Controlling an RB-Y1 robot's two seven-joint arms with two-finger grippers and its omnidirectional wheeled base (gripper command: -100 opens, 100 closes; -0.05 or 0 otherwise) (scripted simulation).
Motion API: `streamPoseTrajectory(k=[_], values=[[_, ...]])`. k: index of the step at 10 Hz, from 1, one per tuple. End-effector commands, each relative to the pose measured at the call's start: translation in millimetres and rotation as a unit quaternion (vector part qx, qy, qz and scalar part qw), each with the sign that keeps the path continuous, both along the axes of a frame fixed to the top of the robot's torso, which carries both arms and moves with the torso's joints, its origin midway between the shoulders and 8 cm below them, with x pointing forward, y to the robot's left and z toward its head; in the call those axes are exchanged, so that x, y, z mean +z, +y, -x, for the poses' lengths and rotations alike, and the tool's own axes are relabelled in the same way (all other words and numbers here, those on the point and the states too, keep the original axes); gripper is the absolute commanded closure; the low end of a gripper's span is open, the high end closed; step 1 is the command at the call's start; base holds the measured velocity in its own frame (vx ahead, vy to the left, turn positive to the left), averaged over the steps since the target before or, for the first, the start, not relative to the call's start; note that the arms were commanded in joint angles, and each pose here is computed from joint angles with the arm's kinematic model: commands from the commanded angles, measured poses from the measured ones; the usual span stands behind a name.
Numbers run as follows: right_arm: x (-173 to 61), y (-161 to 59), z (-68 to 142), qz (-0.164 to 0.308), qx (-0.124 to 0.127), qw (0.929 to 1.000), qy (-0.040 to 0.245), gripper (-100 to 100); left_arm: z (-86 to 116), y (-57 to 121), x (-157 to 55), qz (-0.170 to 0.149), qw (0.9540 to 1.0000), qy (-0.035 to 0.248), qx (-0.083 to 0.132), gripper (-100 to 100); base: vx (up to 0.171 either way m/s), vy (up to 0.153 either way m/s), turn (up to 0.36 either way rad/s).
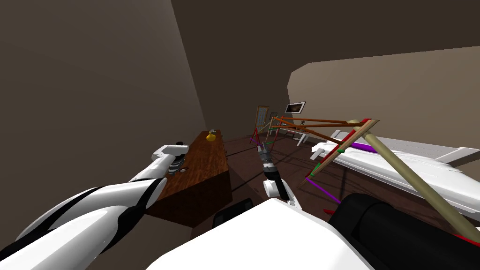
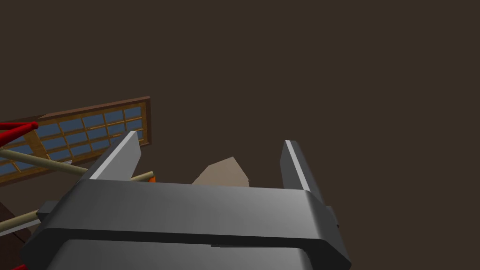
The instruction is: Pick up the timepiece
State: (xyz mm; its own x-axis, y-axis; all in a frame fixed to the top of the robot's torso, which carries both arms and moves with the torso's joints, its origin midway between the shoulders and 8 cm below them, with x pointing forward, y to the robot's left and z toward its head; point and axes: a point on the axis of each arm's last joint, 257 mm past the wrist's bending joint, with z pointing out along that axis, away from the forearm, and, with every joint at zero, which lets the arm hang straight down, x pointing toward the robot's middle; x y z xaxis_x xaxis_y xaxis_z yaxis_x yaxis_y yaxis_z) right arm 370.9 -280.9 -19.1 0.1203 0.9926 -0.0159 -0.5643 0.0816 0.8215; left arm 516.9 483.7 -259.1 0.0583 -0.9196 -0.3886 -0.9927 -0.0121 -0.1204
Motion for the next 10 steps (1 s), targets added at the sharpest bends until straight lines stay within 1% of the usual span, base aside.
streamPoseTrajectory(k=[1, 3, 6, 7, 8, 9, 10], values=[[0.0, 0.0, 0.0, 0.000, 0.000, 1.0000, 0.000, 0, 5.6, 4.2, -1.7, -0.005, 0.9999, 0.010, 0.009, -100, 0.028, 0.018, -0.081], [0.0, 0.0, 0.0, 0.000, 0.000, 1.0000, 0.000, 0, 25.2, 10.4, -7.6, -0.019, 0.9985, 0.040, 0.033, -100, 0.039, 0.010, -0.144], [0.0, 0.0, 0.0, 0.000, 0.000, 1.0000, 0.000, 0, 44.6, 9.1, -14.1, -0.028, 0.9955, 0.072, 0.054, -100, 0.071, 0.013, -0.112], [0.0, 0.0, 0.0, 0.000, 0.000, 1.0000, 0.000, 0, 40.2, 9.9, -13.7, -0.026, 0.9964, 0.065, 0.049, -100, 0.009, -0.004, -0.004], [0.0, 0.0, 0.0, 0.000, 0.000, 1.0000, 0.000, 0, 41.1, 9.7, -13.7, -0.026, 0.9962, 0.066, 0.050, 0, 0.000, 0.000, 0.000], [0.0, 0.0, 0.0, 0.000, 0.000, 1.0000, 0.000, 0, 50.8, 36.3, -24.1, -0.019, 0.9970, 0.062, 0.043, -100, 0.052, -0.086, 0.173], [-0.1, -0.1, 0.0, 0.000, 0.000, 1.0000, 0.000, 0, 60.4, 44.0, -30.1, -0.012, 0.9965, 0.069, 0.045, -100, 0.055, -0.105, 0.172]])
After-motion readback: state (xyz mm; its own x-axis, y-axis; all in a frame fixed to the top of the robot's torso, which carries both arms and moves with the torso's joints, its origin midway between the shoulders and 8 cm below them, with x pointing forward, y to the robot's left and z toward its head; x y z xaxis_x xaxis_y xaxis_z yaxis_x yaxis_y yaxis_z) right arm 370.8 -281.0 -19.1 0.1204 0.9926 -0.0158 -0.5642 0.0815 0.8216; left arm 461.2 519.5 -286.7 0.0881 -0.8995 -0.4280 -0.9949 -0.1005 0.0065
